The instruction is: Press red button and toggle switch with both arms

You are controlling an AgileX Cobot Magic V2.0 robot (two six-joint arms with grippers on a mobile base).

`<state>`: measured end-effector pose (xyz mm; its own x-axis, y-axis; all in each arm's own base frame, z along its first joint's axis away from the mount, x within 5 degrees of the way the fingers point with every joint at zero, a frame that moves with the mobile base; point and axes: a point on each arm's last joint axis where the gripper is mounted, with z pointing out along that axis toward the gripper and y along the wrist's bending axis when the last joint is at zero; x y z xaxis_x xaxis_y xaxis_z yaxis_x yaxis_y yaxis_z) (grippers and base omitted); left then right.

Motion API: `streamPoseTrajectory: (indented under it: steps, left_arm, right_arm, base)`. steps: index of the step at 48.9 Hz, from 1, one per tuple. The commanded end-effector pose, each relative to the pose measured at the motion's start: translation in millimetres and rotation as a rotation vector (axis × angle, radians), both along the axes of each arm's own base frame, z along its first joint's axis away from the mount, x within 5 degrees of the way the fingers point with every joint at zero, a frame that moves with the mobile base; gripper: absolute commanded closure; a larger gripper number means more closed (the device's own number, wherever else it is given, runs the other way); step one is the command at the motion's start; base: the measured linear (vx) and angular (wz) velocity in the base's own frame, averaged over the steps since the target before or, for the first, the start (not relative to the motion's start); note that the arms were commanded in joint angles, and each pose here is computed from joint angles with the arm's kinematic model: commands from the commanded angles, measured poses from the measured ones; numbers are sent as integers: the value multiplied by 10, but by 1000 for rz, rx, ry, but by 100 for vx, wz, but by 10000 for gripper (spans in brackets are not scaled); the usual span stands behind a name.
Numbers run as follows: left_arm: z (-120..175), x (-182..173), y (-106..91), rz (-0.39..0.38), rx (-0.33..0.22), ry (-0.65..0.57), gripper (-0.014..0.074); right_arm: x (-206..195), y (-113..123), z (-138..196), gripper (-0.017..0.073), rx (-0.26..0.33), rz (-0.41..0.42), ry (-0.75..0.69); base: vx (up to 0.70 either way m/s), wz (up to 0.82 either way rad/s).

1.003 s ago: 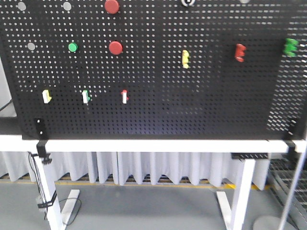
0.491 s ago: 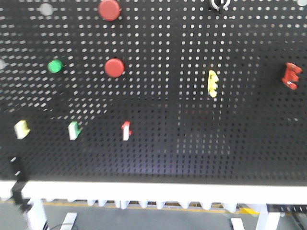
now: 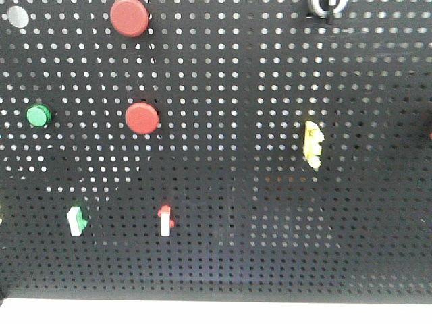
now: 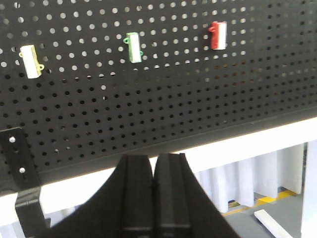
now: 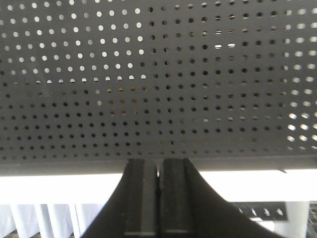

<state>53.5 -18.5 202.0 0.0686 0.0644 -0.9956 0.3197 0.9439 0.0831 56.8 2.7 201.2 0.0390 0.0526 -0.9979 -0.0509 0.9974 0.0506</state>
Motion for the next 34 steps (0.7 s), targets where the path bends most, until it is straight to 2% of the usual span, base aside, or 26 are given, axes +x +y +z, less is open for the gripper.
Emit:
streamPoseTrajectory:
  steps: [1,34]
  left_arm:
    - [-34,2,13,15,-31,-57,591]
    - [-34,2,13,15,-31,-57,591]
  right_arm:
    - [-16,5,46,562,-6,5,-89]
    - [-16,5,47,562,-6,5,-91]
  base:
    - [12,5]
    - [5,3]
